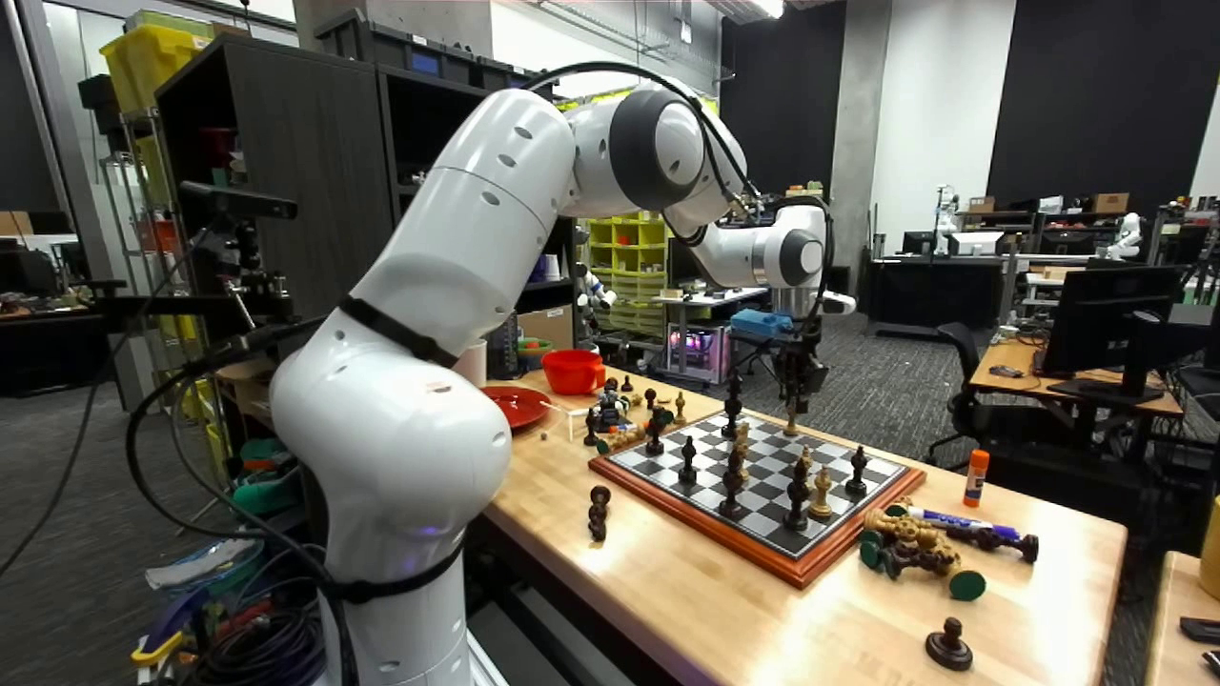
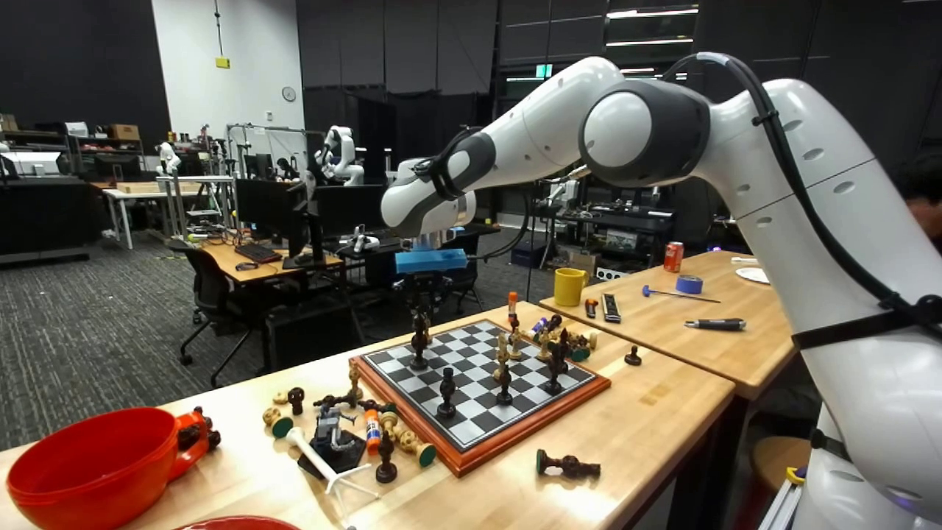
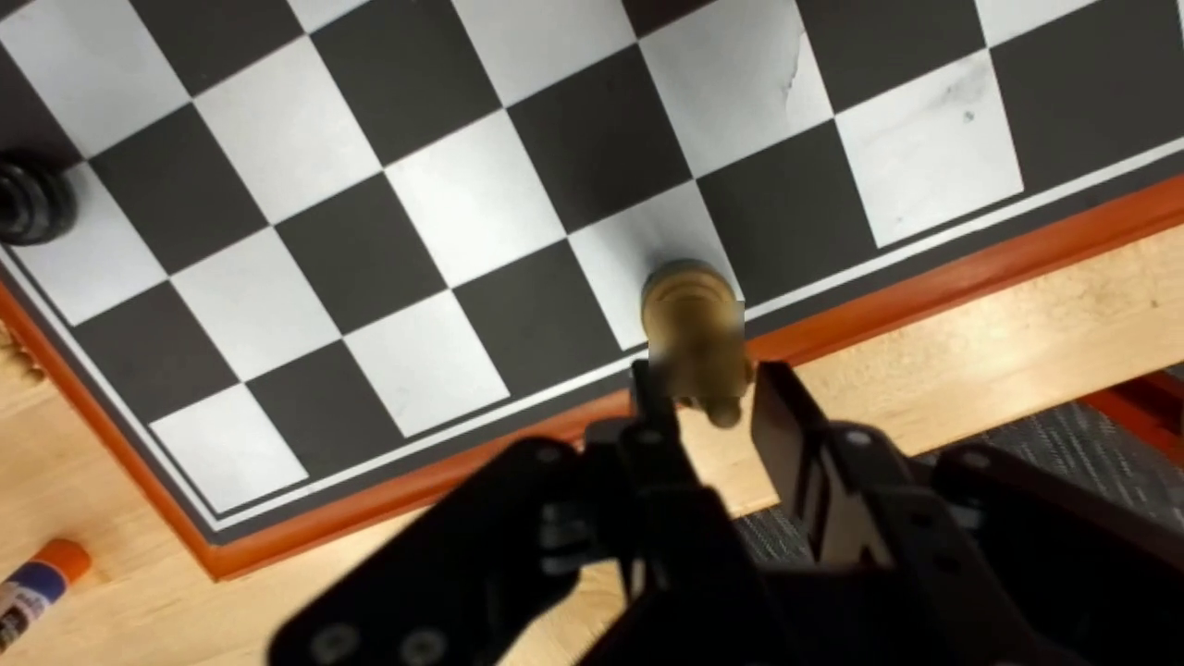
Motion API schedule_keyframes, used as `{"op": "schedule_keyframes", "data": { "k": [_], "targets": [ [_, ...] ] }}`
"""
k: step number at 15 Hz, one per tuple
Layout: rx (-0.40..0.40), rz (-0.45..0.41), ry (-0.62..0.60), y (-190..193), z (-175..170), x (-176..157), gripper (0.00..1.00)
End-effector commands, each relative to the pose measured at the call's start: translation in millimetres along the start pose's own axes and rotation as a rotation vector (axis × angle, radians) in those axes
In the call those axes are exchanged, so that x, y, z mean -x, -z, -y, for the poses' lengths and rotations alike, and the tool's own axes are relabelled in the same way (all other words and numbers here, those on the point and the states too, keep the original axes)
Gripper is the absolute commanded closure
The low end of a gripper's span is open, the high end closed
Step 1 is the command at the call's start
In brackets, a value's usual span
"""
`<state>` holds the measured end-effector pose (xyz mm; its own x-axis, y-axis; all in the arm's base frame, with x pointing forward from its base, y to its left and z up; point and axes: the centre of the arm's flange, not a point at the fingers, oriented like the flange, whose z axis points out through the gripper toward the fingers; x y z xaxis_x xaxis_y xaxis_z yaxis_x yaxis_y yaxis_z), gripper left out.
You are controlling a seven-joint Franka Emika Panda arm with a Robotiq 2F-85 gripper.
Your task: Remove the light brown object from the chess board
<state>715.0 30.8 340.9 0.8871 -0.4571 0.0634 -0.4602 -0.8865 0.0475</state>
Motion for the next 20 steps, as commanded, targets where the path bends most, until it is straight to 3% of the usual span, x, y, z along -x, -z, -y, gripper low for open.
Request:
{"op": "schedule_keyframes", "data": {
  "k": [1,2,8,12,20],
  "targets": [
    [0.0,-0.003,-0.009,5,3,1,0.99],
    [0.0,-0.005,-0.011,7,2,0,0.94],
    [0.006,-0.072,-0.039,39,-15,-10,0.94],
    [0.058,-0.108,-0.113,68,-51,-28,0.94],
    [0.164,-0.05,-0.261,58,-118,-51,0.94]
  ]
}}
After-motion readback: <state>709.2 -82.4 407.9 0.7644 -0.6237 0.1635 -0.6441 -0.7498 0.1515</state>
